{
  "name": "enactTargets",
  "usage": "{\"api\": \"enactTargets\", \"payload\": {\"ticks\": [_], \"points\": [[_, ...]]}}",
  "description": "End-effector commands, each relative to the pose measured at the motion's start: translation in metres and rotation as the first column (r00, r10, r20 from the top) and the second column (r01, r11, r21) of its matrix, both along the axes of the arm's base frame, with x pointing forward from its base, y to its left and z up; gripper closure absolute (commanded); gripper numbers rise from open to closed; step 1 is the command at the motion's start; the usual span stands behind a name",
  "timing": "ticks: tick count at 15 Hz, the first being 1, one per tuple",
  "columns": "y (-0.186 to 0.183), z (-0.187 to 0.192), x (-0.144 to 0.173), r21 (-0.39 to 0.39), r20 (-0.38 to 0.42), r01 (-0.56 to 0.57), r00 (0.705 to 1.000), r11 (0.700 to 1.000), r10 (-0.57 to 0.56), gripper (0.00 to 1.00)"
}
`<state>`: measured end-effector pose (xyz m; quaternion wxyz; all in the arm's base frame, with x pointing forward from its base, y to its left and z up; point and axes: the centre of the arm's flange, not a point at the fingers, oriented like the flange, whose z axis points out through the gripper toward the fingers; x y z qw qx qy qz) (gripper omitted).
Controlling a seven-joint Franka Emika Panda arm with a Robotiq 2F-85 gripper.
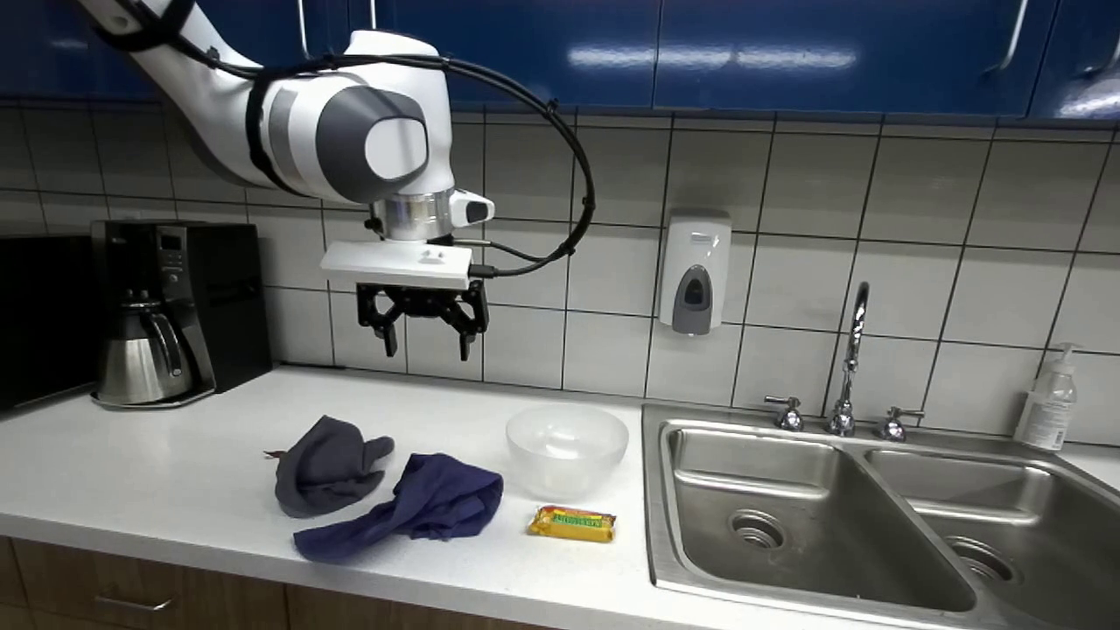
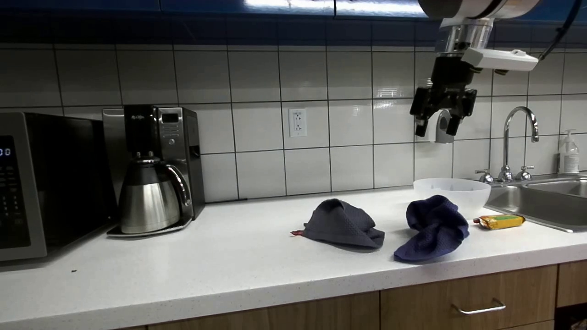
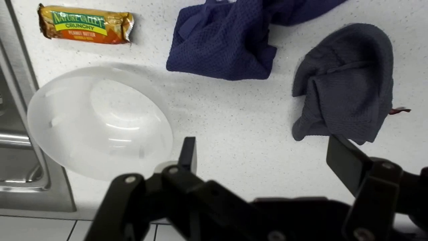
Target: Remove the grey towel from the clear bowl and put it on the countertop
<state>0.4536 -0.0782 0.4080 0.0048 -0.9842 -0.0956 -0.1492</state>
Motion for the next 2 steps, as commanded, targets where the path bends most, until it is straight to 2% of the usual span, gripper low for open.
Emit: {"api": "enactTargets", "payload": {"ticks": [1, 2], "points": [[0.0005, 0.0001, -0.0008, 0.000, 0.000, -0.001, 1.000, 1.000, 0.001, 0.00], [0.0012, -0.0002, -0.0012, 0.000, -0.001, -0.002, 1.000, 1.000, 0.002, 0.00]]}}
